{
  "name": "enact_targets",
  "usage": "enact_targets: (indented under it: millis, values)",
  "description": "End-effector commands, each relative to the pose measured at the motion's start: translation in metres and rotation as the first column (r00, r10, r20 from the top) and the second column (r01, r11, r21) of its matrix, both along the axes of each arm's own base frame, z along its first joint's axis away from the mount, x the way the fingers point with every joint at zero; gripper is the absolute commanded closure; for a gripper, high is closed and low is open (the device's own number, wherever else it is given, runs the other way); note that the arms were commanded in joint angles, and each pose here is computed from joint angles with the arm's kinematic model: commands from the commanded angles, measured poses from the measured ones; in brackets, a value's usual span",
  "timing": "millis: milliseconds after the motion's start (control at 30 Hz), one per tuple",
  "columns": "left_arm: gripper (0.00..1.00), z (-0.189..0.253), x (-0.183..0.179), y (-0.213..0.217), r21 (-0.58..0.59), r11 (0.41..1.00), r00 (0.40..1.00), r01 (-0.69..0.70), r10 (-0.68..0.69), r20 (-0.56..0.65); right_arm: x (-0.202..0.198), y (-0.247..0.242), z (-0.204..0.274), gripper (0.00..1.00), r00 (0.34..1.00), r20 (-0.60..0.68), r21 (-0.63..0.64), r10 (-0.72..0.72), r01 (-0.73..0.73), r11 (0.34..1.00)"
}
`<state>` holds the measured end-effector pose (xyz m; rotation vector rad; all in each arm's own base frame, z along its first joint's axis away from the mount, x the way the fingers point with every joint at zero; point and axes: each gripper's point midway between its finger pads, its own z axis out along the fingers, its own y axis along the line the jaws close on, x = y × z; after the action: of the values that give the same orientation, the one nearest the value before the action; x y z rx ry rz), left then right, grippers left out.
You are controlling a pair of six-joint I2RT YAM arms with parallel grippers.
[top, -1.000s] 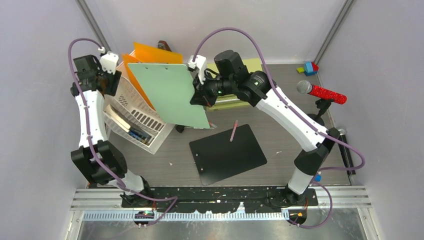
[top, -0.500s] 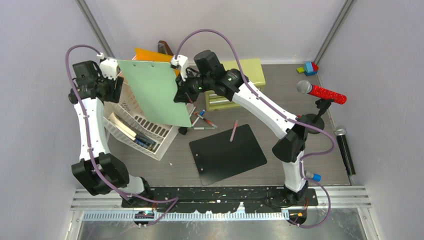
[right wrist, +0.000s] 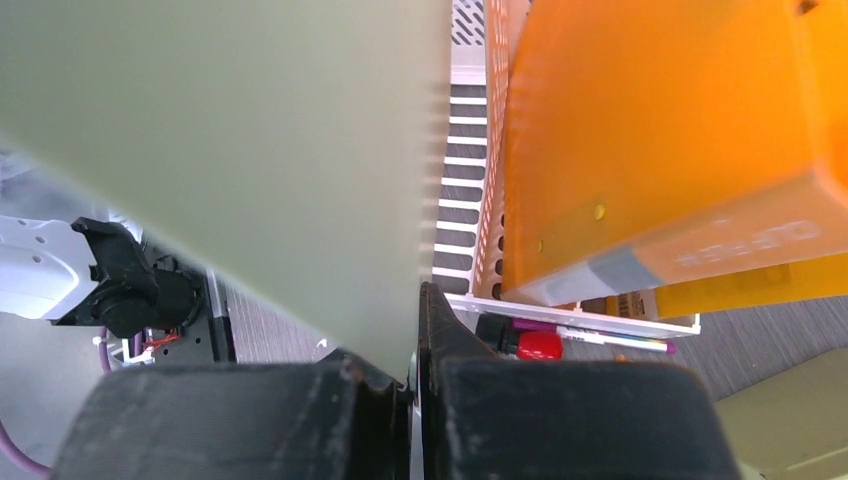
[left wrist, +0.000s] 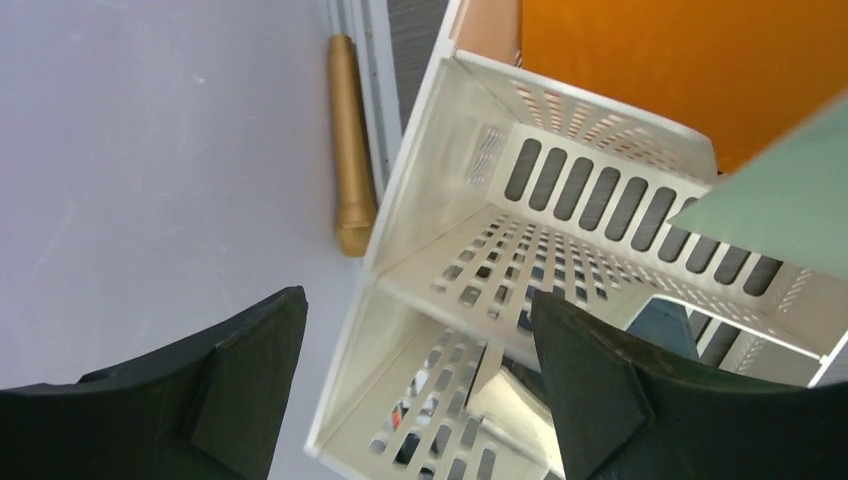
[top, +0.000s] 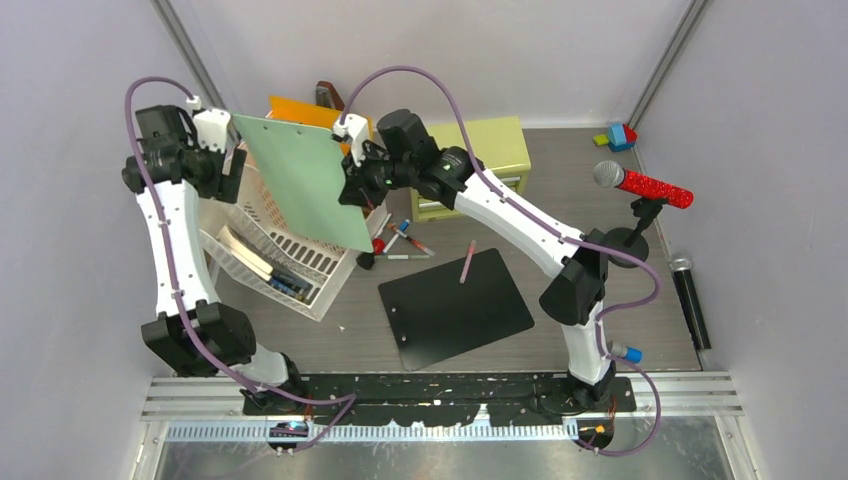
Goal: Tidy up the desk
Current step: Move the storage box to the center of the board, then place the folder in the storage box.
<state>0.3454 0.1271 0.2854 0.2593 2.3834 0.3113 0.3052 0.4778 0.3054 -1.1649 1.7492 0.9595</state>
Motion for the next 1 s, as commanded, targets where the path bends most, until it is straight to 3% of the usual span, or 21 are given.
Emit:
enact_targets:
  millis: [0,400,667,967]
  values:
    - [0.14,0.049,-0.015,-0.001,0.077,0.997,0.999,0.018,-0.021,0.047,-0.002,0.012,0.006,1.00,1.000,0.014,0.047,0.014,-0.015,0.999]
    - [0.06,0.121,-0.036,0.016,0.250,0.966,0.977,-0.067,0.013,0.212,-0.003,0.017,0.006,1.00,0.999,0.006,0.058,0.038,-0.038,0.998]
    - [0.01,0.149,-0.037,0.011,0.249,0.966,0.961,-0.070,-0.002,0.277,0.008,0.044,-0.003,1.00,0.998,0.047,0.056,0.039,-0.041,0.998]
    - [0.00,0.141,-0.045,0.001,0.216,0.976,0.967,-0.032,-0.025,0.255,0.016,0.073,-0.014,1.00,0.995,0.104,0.048,0.007,-0.012,0.999]
